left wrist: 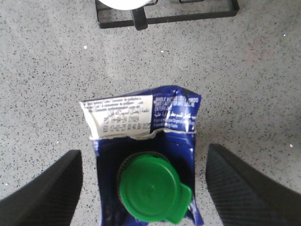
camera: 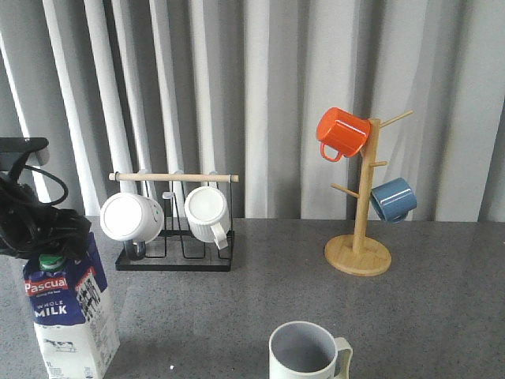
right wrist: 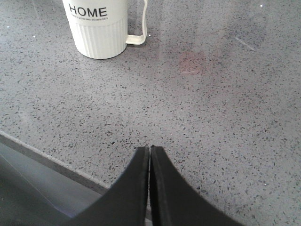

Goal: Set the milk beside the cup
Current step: 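Lift the milk carton and carry it toward the HOME mug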

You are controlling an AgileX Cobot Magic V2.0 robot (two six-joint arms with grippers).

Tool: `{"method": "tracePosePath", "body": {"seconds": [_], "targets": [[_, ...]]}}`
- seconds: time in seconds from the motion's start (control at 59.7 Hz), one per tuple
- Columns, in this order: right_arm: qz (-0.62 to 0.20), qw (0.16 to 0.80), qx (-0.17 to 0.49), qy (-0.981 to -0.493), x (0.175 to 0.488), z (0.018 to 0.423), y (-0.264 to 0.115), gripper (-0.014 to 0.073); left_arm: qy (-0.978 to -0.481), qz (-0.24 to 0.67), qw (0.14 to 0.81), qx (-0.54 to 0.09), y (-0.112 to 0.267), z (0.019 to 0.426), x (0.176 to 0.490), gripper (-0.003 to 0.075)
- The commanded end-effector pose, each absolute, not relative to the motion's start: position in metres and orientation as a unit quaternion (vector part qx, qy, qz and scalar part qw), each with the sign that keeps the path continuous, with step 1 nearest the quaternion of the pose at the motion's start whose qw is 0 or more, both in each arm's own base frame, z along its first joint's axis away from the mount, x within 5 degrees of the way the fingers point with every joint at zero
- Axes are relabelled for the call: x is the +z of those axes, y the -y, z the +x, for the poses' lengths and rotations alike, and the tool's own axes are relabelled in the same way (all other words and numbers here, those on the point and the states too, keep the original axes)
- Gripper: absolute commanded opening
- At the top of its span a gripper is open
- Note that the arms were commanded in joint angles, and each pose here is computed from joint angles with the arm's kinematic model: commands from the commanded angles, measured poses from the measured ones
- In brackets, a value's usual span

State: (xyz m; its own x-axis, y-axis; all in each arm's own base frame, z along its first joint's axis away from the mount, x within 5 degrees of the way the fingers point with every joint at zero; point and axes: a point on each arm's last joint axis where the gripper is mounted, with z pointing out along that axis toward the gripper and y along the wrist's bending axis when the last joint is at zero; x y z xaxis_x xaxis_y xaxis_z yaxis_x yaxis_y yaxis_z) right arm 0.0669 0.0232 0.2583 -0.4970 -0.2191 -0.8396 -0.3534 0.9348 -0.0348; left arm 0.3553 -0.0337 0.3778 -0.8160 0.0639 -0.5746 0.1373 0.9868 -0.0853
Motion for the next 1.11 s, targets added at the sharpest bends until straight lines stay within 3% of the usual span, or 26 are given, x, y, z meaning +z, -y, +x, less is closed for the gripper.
{"method": "tracePosePath", "body": {"seconds": [0.0, 0.235, 0.469, 0.704, 0.905, 1.089], "targets": [[-0.166, 0.509, 0.077, -0.841, 0.271, 0.071, -0.025, -0.0006, -0.941, 0.049, 0.328, -0.07, 0.035, 0.354, 0.393, 0.0517], [-0.166, 0.509, 0.077, -0.841, 0.271, 0.071, -0.025, -0.0006, -0.949, 0.049, 0.304, -0.07, 0.036, 0.363, 0.379, 0.0459], [-0.166, 0.509, 0.077, -0.841, 0.271, 0.071, -0.025, -0.0006, -0.946, 0.05, 0.311, -0.075, 0.037, 0.358, 0.386, 0.0196], [-0.166, 0.51, 0.077, -0.841, 0.271, 0.071, -0.025, -0.0006, -0.914, 0.071, 0.363, -0.166, 0.053, 0.346, 0.43, 0.0004], [-0.166, 0.51, 0.077, -0.841, 0.271, 0.071, -0.025, -0.0006, -0.864, 0.135, 0.411, -0.26, 0.085, 0.335, 0.475, -0.0008], [-0.166, 0.51, 0.077, -0.841, 0.271, 0.071, -0.025, -0.0006, -0.862, 0.168, 0.4, -0.261, 0.111, 0.337, 0.482, -0.0008]]}}
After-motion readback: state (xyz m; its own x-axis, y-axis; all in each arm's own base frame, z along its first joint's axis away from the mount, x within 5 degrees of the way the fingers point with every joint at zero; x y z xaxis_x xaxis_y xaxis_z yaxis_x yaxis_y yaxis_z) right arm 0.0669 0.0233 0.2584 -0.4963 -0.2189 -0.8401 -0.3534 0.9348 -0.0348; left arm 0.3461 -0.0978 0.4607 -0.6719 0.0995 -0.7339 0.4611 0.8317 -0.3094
